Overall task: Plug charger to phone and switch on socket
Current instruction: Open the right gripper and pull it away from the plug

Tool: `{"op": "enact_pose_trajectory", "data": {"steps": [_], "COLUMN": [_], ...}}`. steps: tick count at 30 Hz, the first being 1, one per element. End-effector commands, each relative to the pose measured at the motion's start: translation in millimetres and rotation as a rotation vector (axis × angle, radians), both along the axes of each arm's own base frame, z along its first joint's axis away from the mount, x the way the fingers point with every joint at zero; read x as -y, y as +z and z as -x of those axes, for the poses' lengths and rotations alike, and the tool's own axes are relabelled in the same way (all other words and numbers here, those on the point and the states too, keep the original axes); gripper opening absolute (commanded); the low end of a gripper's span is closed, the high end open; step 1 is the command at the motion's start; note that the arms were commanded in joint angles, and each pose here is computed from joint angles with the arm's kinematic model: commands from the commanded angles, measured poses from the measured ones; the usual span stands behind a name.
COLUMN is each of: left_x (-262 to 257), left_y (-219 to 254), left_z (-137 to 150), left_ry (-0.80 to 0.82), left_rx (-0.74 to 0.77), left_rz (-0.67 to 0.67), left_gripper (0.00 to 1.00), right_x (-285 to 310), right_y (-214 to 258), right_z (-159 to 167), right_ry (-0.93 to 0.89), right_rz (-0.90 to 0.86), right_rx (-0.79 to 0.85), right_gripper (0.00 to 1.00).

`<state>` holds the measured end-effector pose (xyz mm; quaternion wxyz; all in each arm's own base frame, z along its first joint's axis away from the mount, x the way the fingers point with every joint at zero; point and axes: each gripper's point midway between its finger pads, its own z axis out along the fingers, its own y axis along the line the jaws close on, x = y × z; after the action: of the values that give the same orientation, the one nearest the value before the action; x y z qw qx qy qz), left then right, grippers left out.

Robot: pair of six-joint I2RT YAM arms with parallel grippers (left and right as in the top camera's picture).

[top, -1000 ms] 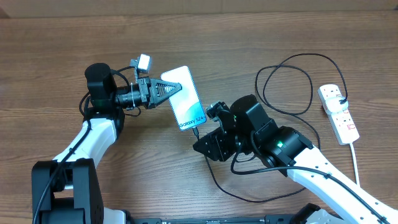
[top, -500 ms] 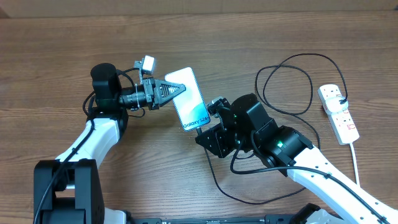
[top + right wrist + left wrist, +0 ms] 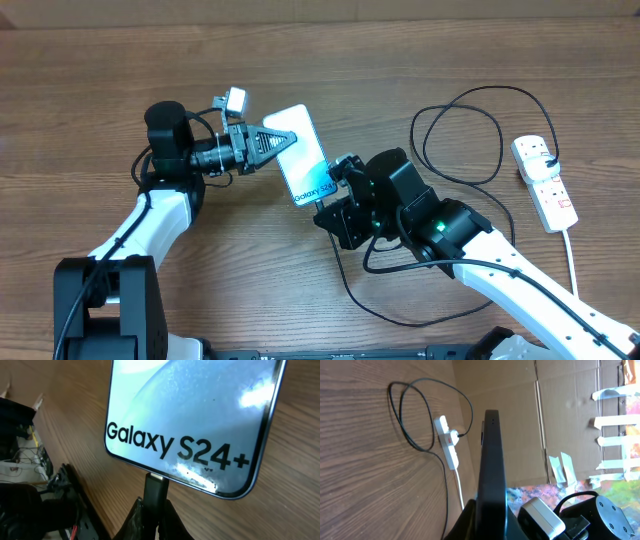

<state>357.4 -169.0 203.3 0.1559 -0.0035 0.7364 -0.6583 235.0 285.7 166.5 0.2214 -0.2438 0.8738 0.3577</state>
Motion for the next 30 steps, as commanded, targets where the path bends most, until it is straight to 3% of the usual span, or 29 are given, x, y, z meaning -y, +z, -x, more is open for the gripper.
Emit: {"op": "enact_pose_trajectory", "data": {"steps": [1,18,22,27,30], "left_x": [13,33,33,29,24], "left_y": [12,15,13,3,-11], "left_z": [21,42,38,9,-6], "left_ry": [-0.14,-0.256,-0.236,-0.066,0.035], "left_rx": [0.06,0.138,0.137,0.131,0.068], "left_rz": [0.03,0.042,0.034,-0.035,-0.085], "left_gripper": [0.04,0.04,0.04,0.04,0.04], "right_x": [-9,-9,-6,6,17], "right_y": [18,44,39,25,30], "right_z": [-13,-29,-24,-10,-8], "right_ry": [-0.001,-0.048,-0.083,-0.083,-0.111], "right_rz": [-0.047,-0.049,-0.041,0.022,0.043], "right_rx": [0.085,0.151,0.078,0.005,0.013], "right_gripper": [0.04,0.04,0.04,0.27,0.61]}}
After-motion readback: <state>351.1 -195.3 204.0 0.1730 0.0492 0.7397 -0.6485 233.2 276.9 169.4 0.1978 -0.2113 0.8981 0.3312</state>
